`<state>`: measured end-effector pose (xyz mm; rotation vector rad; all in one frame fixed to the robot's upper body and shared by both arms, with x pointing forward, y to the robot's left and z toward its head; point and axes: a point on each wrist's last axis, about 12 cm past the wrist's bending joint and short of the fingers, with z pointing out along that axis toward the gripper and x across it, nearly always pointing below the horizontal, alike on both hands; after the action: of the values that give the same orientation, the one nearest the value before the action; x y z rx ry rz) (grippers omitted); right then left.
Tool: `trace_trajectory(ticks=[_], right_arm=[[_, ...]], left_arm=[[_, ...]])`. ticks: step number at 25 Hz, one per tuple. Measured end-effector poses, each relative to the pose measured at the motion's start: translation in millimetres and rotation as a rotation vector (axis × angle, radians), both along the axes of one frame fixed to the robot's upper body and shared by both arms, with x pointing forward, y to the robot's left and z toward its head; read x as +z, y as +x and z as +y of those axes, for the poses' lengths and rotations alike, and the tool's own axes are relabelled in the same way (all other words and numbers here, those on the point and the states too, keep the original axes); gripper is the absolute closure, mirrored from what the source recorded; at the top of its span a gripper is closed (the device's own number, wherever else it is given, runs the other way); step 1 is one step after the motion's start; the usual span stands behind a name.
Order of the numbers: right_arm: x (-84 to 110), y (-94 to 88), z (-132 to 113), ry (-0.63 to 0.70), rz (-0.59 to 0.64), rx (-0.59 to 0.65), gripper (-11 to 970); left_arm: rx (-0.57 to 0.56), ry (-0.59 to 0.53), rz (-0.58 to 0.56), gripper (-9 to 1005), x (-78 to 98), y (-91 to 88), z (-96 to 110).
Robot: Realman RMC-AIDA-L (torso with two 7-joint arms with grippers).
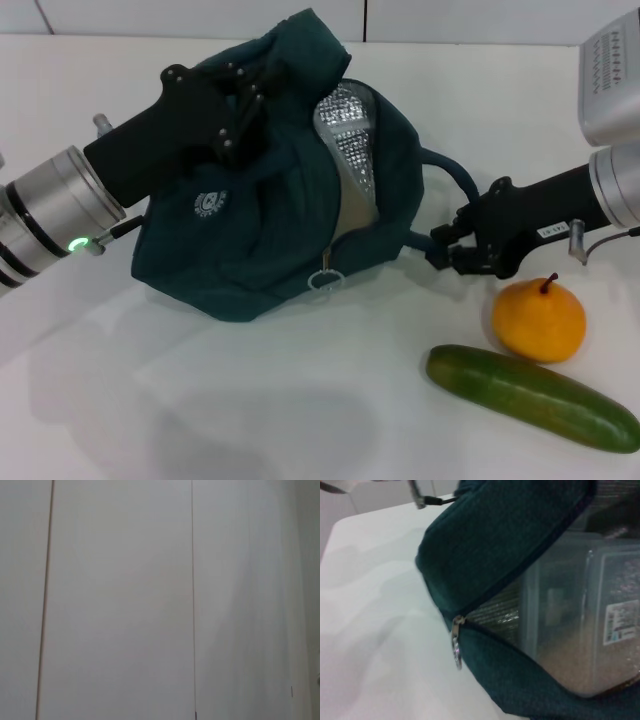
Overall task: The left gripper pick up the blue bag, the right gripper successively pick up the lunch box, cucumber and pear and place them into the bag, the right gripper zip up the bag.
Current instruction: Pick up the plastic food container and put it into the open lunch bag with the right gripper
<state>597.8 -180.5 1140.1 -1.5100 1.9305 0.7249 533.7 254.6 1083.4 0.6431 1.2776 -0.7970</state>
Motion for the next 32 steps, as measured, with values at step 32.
trace_trajectory(ticks=[32], right_arm=[[26.2, -25.8, -38.4, 0.568, -0.478, -0.011, 895]], left_arm=[[0.149, 0.025, -0.156, 861, -35.9, -43.2, -19.8]])
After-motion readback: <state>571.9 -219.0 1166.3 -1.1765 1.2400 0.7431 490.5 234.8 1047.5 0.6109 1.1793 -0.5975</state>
